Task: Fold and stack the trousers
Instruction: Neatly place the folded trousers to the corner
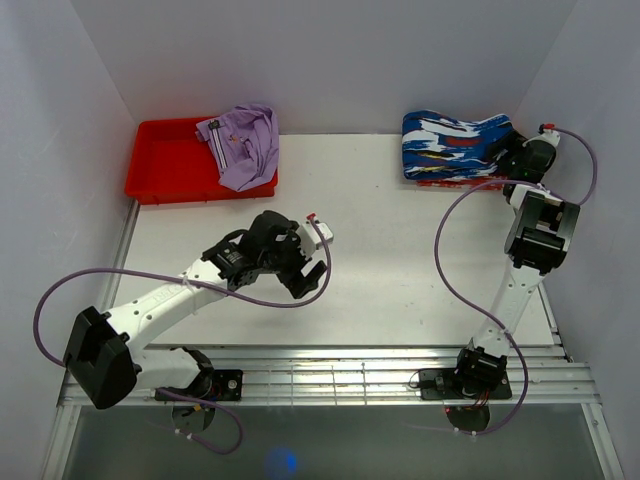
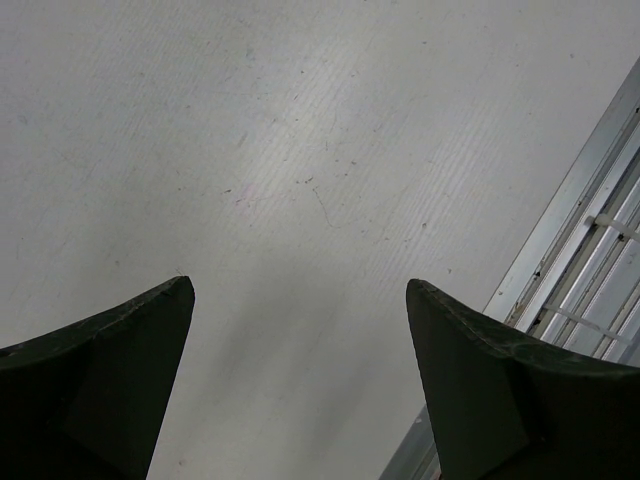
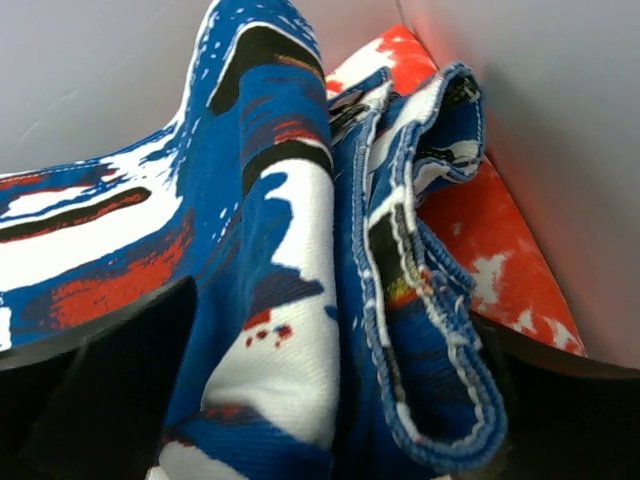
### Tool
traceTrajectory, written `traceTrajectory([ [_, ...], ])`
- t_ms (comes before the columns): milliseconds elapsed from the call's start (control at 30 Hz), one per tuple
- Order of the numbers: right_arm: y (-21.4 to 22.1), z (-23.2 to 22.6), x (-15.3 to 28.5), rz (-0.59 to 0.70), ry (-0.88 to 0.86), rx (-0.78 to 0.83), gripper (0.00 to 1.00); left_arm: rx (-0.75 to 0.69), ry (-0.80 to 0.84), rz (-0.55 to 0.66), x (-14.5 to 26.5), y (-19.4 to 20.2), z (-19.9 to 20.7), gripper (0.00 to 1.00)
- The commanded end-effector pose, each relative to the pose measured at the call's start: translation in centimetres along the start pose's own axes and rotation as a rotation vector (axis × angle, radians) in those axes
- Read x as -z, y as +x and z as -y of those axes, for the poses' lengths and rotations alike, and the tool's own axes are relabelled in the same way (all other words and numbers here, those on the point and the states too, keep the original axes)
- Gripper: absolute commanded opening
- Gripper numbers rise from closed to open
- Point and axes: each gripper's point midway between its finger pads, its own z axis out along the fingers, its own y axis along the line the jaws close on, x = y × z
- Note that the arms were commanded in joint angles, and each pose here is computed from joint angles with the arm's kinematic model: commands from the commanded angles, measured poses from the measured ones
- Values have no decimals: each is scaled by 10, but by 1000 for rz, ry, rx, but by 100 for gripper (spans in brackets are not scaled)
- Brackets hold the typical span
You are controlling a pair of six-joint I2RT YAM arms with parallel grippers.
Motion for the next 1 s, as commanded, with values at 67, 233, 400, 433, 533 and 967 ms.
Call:
traceTrajectory([
  [67,-69,19,16,109,102,-16,90,2,-23,32,9,-20,-7,98],
  [233,-84,28,39,83,177,-31,90,53,-13,55,17,-27,-7,98],
  [400,-70,33,74,26,220,-39,90,122,10,37,20,-22,-5,98],
  [433,-68,32,80,19,219,-40,90,138,14,34,20,-21,-5,98],
  [533,-56,25,105,-15,195,-50,90,174,33,42,22,-19,-3,98],
  [967,-64,-49,217,-87,-95,180,90,388,72,111,32,-15,-17,98],
])
